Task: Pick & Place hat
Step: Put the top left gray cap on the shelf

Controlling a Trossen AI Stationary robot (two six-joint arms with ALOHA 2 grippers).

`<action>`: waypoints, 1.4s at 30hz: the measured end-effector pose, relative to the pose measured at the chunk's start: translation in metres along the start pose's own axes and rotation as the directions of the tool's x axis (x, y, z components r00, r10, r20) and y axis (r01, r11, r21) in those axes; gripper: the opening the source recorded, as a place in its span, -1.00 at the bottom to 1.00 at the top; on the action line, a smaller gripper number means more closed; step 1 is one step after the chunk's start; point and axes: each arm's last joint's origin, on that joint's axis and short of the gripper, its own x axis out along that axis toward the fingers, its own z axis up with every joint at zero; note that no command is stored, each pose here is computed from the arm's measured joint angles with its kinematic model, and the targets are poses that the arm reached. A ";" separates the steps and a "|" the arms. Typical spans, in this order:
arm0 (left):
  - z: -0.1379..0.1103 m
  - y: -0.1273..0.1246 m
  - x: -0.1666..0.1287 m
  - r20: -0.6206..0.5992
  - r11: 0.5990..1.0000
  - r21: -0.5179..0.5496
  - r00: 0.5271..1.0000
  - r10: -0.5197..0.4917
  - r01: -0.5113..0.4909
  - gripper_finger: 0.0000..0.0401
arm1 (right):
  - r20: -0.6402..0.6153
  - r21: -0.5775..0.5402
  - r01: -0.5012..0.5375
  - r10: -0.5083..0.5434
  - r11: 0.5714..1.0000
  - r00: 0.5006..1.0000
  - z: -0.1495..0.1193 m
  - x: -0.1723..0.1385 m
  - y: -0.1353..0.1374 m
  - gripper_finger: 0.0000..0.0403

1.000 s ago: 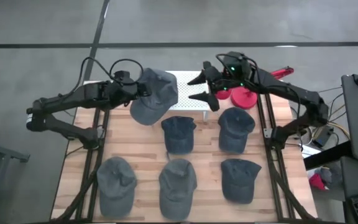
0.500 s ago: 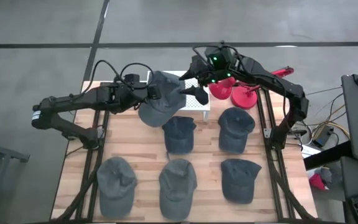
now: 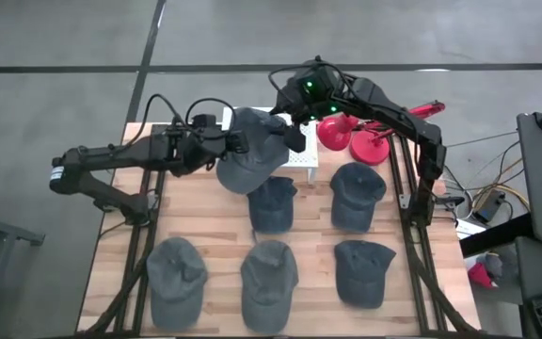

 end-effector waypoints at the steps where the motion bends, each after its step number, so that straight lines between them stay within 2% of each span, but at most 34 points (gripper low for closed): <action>1: -0.001 -0.001 -0.001 0.002 1.000 0.000 1.000 -0.007 0.007 -1.00 | -0.008 -0.008 0.025 -0.025 1.000 1.000 0.000 0.000 -0.001 0.32; 5: -0.001 -0.003 -0.003 0.009 1.000 0.002 1.000 -0.019 0.019 -1.00 | -0.021 -0.027 0.078 -0.078 0.997 0.997 -0.001 -0.001 -0.001 0.30; 16: 0.000 -0.014 -0.008 0.037 0.994 0.008 0.994 -0.107 0.107 -1.00 | -0.032 -0.029 0.064 -0.065 0.998 0.997 -0.002 0.000 0.001 0.34; 19: 0.000 -0.015 -0.008 0.036 0.994 0.007 0.993 -0.114 0.114 -1.00 | -0.029 -0.032 0.044 -0.045 0.999 0.999 -0.001 0.000 0.004 0.29; 22: -0.001 -0.017 -0.010 0.036 0.991 0.003 0.991 -0.132 0.132 -1.00 | -0.018 -0.028 -0.010 0.009 1.000 1.000 -0.001 0.001 0.007 0.15; 25: -0.001 -0.020 -0.011 0.042 0.988 0.006 0.987 -0.156 0.156 -1.00 | -0.018 -0.029 -0.024 0.024 0.999 1.000 0.000 0.002 0.010 -0.08; 32: -0.003 -0.022 -0.014 0.037 0.986 0.009 0.985 -0.167 0.167 -1.00 | -0.021 -0.050 -0.036 0.035 0.998 0.999 0.000 0.002 0.015 -0.86; 37: -0.004 -0.022 -0.015 0.032 0.985 0.016 0.985 -0.171 0.171 -0.97 | -0.034 -0.074 -0.039 0.036 0.997 0.999 -0.001 0.002 0.015 -0.92; 42: -0.004 -0.022 -0.015 0.026 0.984 0.044 0.984 -0.177 0.175 -0.87 | -0.106 -0.098 -0.061 0.051 0.993 0.993 -0.008 -0.001 0.017 -0.93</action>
